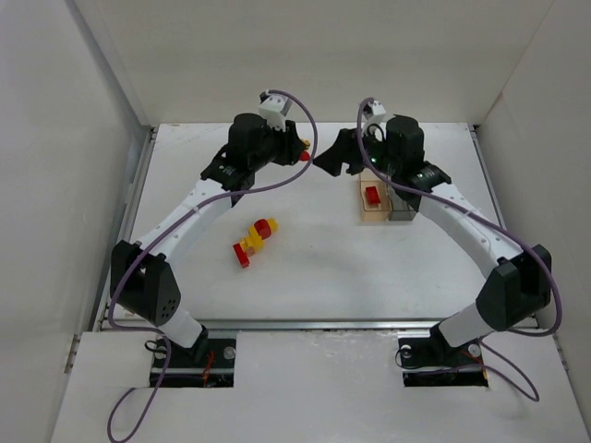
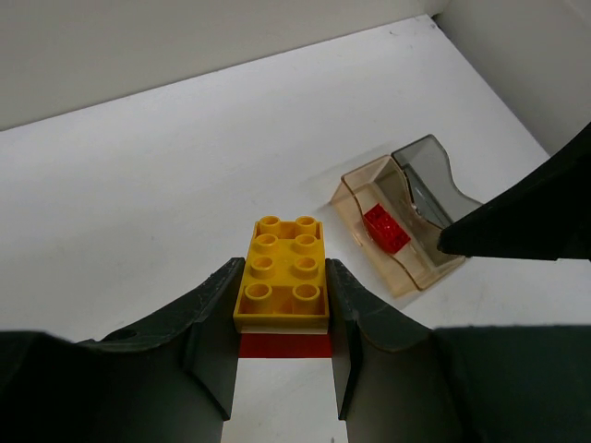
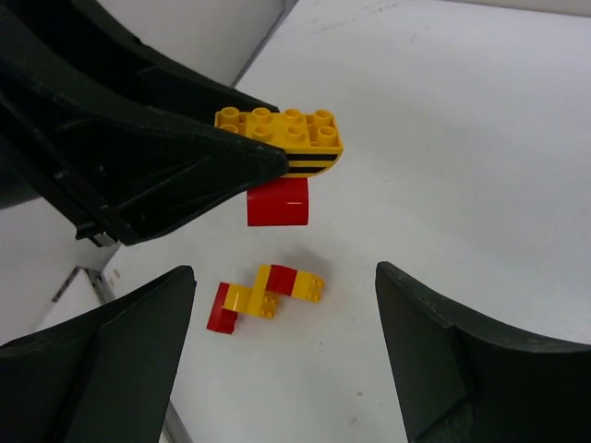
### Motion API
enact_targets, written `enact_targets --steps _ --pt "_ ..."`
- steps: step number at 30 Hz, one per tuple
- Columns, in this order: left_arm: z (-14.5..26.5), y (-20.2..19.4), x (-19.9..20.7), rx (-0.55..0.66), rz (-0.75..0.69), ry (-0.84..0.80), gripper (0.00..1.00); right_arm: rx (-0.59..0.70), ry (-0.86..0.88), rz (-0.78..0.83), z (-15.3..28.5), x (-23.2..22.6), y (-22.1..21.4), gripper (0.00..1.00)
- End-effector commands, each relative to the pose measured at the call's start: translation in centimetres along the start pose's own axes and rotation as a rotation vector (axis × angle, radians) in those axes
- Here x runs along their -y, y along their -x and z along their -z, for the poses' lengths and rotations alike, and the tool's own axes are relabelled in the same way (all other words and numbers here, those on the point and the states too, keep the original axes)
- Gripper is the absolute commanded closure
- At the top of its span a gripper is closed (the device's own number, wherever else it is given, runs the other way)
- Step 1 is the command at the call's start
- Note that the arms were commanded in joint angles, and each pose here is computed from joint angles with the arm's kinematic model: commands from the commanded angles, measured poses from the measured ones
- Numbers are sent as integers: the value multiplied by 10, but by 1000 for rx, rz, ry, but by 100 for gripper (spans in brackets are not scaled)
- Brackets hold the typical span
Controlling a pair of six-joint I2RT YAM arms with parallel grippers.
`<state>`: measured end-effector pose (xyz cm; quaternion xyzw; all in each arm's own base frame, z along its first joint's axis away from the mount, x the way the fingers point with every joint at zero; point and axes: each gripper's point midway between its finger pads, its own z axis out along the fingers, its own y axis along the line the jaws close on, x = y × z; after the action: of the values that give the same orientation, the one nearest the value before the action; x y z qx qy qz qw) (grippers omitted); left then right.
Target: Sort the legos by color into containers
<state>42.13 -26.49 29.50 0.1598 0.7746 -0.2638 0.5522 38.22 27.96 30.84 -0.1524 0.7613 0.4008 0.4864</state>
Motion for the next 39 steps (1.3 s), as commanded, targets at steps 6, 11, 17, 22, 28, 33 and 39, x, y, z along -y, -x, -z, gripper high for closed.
enact_targets --steps 6,11,17,22,28,33,39 --pt "3 60 18 189 39 -15 100 125 140 -71 -21 -30 38 16" --pt "3 62 20 195 46 -27 100 105 129 -92 -32 -25 30 17" --pt "3 60 26 191 35 -46 100 119 159 -87 -39 -32 36 25" --pt "3 59 30 185 42 -67 100 117 159 -97 -47 -33 33 35" --pt "2 51 36 161 51 -84 100 147 177 -100 -48 -36 42 38" --pt "2 46 39 146 72 -104 100 166 165 -116 -51 -33 45 39" --pt "2 45 35 143 75 -81 100 217 209 -84 -39 -45 55 31"
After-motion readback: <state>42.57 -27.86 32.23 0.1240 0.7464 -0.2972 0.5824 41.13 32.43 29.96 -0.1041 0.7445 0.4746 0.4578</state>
